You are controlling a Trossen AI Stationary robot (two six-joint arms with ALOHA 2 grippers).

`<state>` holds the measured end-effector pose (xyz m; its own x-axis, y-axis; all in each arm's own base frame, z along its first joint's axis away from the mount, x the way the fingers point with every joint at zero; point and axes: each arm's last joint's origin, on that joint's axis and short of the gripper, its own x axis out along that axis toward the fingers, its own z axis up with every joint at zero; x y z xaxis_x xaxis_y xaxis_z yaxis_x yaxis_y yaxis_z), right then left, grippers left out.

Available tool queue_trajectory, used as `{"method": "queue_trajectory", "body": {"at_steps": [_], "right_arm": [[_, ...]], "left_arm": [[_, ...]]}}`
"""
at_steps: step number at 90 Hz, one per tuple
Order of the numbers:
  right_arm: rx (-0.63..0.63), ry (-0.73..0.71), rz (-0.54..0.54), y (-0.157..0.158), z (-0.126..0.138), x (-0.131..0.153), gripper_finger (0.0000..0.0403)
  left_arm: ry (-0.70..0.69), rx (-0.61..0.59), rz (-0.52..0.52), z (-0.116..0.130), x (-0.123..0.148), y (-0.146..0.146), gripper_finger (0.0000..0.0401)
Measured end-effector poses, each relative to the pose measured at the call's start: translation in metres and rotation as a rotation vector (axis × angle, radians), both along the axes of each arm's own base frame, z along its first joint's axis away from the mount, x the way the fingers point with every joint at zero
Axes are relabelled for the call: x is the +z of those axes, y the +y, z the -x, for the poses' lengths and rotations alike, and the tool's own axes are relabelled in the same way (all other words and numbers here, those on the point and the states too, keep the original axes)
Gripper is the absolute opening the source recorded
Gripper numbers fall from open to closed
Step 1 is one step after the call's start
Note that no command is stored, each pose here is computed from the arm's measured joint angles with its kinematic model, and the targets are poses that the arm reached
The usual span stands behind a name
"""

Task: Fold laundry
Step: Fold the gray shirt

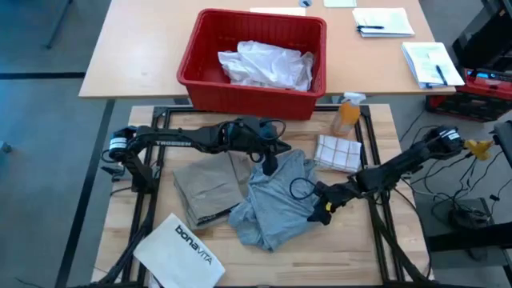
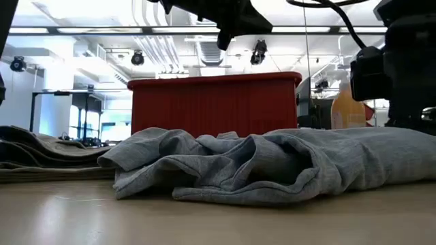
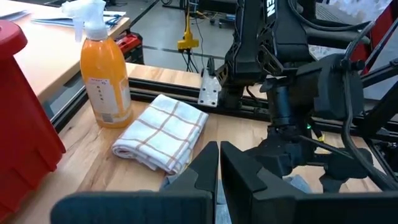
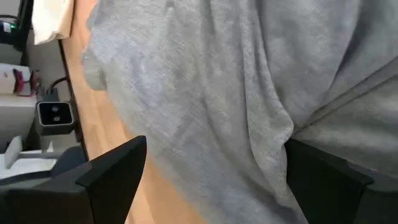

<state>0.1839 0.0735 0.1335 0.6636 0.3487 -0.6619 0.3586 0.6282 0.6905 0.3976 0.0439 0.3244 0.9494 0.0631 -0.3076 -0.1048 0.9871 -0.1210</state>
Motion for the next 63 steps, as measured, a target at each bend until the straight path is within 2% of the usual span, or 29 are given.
{"method": "queue_trajectory", "body": {"at_steps": [11,17,24,32,43,52,63], "right_arm": [[0.064,0.008,-0.002,0.002,0.000,-0.003,0.0343],[0.097,-0.039,-0.016,0.003,-0.003,0.000,0.0343],[0.081,-0.058,-0.006,0.003,-0.004,0.002,0.0343],[0.029,-0.002,0.029,0.000,-0.002,-0.004,0.0343],[0.084,0.009,0.012,0.002,-0.003,-0.007,0.0343],[0.127,-0.030,-0.005,0.005,-0.008,-0.008,0.0343],[0.105,-0.106,-0.032,0.003,-0.014,-0.004,0.0343]], "left_arm": [[0.000,0.000,0.000,0.000,0.000,0.000,0.0000],[0.000,0.000,0.000,0.000,0.000,0.000,0.0000],[0.000,0.000,0.000,0.000,0.000,0.000,0.0000],[0.000,0.000,0.000,0.000,0.000,0.000,0.0000],[0.000,0.000,0.000,0.000,0.000,0.000,0.0000],[0.000,0.000,0.000,0.000,0.000,0.000,0.0000],[0.000,0.000,0.000,0.000,0.000,0.000,0.0000]]}}
